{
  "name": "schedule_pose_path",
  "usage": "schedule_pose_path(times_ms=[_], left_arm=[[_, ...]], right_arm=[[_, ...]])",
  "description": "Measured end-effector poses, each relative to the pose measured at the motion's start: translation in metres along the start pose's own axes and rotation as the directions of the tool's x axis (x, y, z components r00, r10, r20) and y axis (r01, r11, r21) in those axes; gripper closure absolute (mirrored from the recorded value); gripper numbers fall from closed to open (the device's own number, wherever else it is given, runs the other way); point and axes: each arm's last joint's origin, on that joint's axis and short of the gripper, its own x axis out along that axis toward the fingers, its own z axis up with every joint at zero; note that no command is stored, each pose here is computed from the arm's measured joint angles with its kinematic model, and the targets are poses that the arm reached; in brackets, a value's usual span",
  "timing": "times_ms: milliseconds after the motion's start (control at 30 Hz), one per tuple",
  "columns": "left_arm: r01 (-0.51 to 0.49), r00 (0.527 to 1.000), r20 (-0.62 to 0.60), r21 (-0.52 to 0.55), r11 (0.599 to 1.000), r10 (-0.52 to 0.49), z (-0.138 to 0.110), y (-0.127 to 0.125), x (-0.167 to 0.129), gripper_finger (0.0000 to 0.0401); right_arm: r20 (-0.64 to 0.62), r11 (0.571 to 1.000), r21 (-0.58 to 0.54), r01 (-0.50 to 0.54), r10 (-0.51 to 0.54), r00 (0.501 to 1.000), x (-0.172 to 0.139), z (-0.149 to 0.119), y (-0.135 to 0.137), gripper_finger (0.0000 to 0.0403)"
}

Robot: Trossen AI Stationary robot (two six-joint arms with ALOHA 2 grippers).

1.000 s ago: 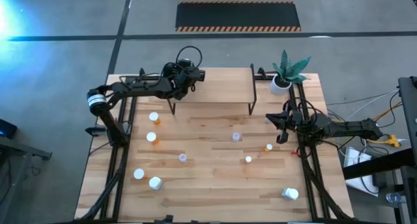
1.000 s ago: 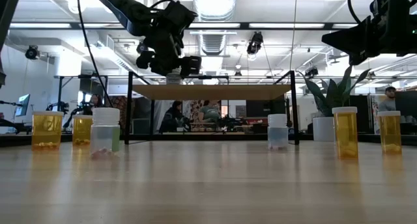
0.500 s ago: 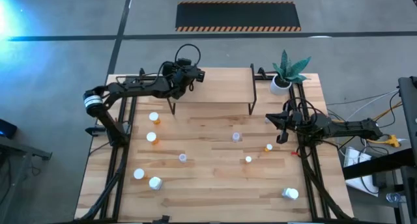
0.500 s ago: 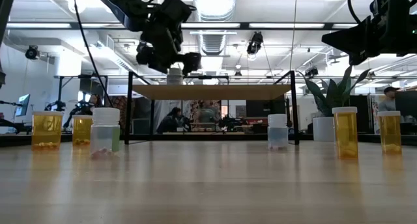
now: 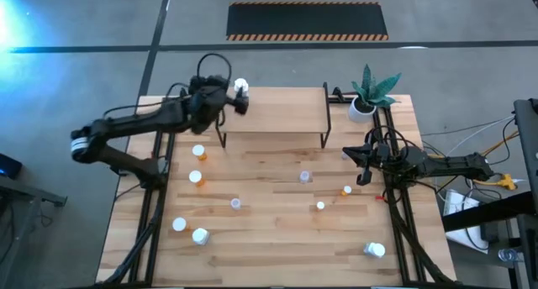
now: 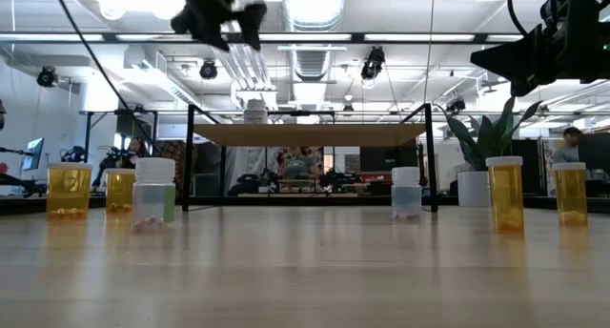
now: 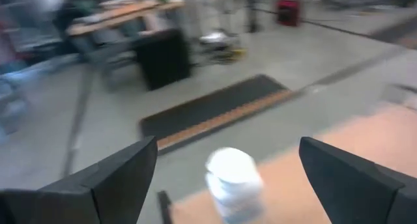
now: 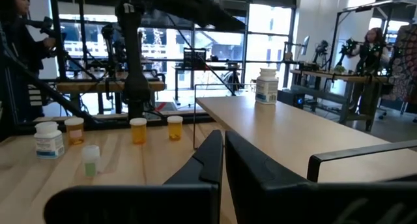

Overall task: Pick and place medicine bottles onto shelf by color
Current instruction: Put the left white pill bottle on the shelf aligned with the other white pill bottle

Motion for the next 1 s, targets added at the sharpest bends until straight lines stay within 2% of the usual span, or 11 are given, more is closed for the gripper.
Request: schedule_pose_path(times_ms=[133, 233, 300, 367, 433, 533, 633, 733, 900, 1000], left_arm=[[0.199, 0.980, -0.018, 0.002, 0.980, -0.199, 0.005, -0.005, -0.052, 0.0045], [0.316, 0.944, -0.091, -0.022, 0.948, -0.317, -0.001, -0.012, -0.087, 0.0045], [0.370, 0.909, -0.170, -0.085, 0.925, -0.379, -0.008, -0.015, -0.107, 0.0045], [0.404, 0.853, -0.278, -0.183, 0.896, -0.441, -0.017, -0.018, -0.123, 0.0045], [0.396, 0.769, -0.420, -0.280, 0.875, -0.482, -0.030, -0.023, -0.135, 0.0045], [0.283, 0.587, -0.654, -0.387, 0.878, -0.478, -0.054, -0.034, -0.148, 0.0045], [0.100, 0.381, -0.844, -0.368, 0.925, -0.377, -0.079, -0.046, -0.159, 0.0045], [-0.011, 0.214, -0.928, -0.315, 0.949, -0.306, -0.098, -0.064, -0.170, 0.0045], [-0.090, 0.020, -0.963, -0.270, 0.959, -0.269, -0.120, -0.092, -0.184, 0.0045], [-0.075, -0.039, -0.964, -0.260, 0.963, -0.263, -0.132, -0.107, -0.189, 0.0045]], right_arm=[[0.000, 1.000, 0.001, 0.000, 0.000, 1.000, 0.000, 0.000, 0.000, 0.0394], [0.001, 1.000, 0.003, 0.000, 0.000, 1.000, 0.000, 0.000, 0.000, 0.0394], [0.002, 1.000, 0.004, 0.000, 0.000, 1.000, 0.000, 0.000, 0.000, 0.0394], [0.005, 1.000, 0.005, 0.000, 0.000, 1.000, 0.000, 0.001, 0.000, 0.0394], [0.007, 1.000, 0.005, 0.001, -0.001, 1.000, 0.000, 0.001, 0.000, 0.0394], [0.007, 1.000, 0.004, 0.007, -0.007, 1.000, 0.000, 0.001, 0.000, 0.0394], [0.006, 1.000, -0.005, 0.017, -0.017, 1.000, 0.000, 0.001, -0.001, 0.0394], [0.006, 1.000, -0.021, 0.017, -0.017, 1.000, 0.000, 0.001, -0.001, 0.0394], [0.007, 0.999, -0.033, 0.017, -0.017, 1.000, 0.000, 0.001, -0.001, 0.0394], [0.006, 0.999, -0.036, 0.017, -0.017, 1.000, 0.000, 0.001, -0.001, 0.0394]])
